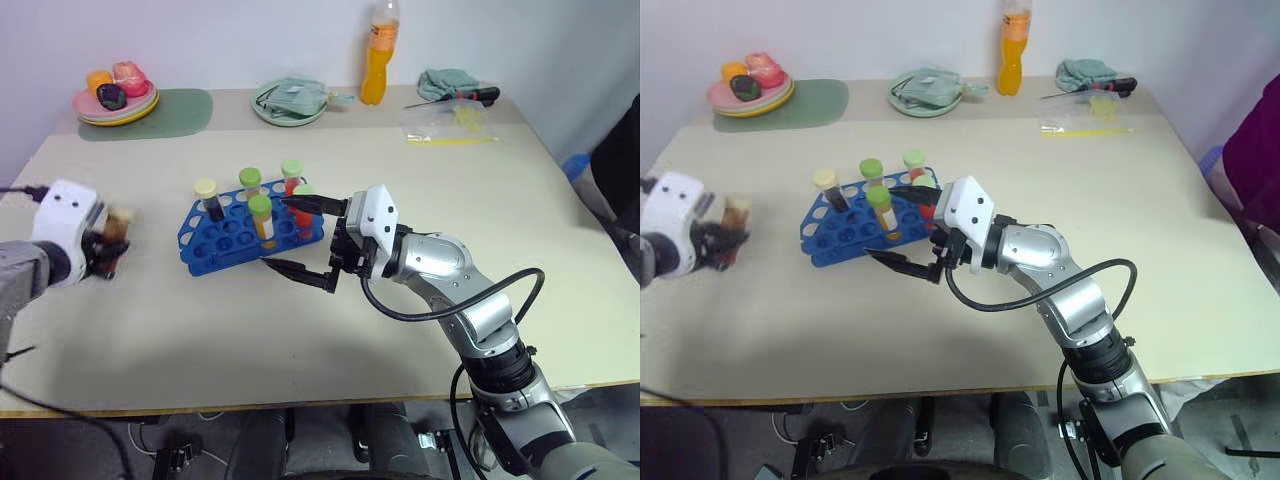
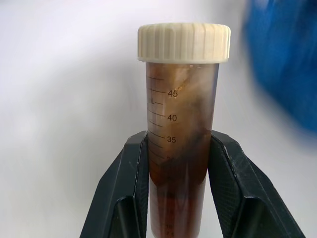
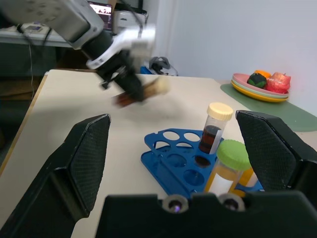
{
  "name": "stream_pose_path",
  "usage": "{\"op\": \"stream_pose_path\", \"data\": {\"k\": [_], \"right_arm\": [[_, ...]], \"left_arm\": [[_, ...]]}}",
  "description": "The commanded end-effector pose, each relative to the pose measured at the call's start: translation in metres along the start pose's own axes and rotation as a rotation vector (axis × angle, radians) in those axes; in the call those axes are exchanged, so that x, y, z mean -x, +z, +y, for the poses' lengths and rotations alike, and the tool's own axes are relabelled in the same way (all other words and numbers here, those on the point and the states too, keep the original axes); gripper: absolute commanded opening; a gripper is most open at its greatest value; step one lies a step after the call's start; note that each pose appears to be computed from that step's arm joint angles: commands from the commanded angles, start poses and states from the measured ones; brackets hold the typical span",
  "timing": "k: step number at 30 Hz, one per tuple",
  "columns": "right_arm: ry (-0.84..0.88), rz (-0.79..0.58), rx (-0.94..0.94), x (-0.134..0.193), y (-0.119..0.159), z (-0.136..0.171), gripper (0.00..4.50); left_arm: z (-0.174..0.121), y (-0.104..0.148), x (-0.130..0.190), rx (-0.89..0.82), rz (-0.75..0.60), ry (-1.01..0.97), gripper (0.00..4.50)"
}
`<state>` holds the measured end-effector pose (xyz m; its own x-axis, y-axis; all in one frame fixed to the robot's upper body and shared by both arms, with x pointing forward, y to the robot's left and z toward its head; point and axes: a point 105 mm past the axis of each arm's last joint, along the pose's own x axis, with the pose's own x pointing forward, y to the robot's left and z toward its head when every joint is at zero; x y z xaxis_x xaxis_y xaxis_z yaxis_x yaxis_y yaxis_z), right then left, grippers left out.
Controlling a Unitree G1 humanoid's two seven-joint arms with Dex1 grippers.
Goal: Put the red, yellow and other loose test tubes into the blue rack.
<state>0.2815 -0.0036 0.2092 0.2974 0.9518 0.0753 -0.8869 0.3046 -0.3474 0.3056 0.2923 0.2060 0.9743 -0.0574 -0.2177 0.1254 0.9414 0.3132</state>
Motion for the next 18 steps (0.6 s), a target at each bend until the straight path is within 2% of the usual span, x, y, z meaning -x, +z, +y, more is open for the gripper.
{"op": "stream_pose_path", "data": {"k": [1,3,5,7,10,18], "right_arm": [[-0.093,0.007,-0.005,0.012,-0.006,-0.015,4.5],[-0.145,0.028,-0.014,0.019,-0.014,-0.023,4.5],[-0.184,0.038,-0.02,0.024,-0.018,-0.029,4.5],[-0.225,0.05,-0.024,0.031,-0.022,-0.034,4.5],[-0.262,0.062,-0.025,0.037,-0.025,-0.039,4.5],[-0.286,0.082,-0.039,0.043,-0.031,-0.038,4.5]], "left_arm": [[-0.024,0.044,0.017,0.0,-0.332,0.028,1.67],[-0.051,0.048,0.022,0.061,-0.449,-0.017,1.67],[-0.064,0.049,0.027,0.123,-0.534,0.0,1.67],[-0.081,0.039,0.023,0.117,-0.552,0.045,1.67],[-0.103,0.024,0.013,0.021,-0.56,0.094,1.67],[-0.129,0.008,-0.009,0.1,-0.611,0.127,1.67]]}}
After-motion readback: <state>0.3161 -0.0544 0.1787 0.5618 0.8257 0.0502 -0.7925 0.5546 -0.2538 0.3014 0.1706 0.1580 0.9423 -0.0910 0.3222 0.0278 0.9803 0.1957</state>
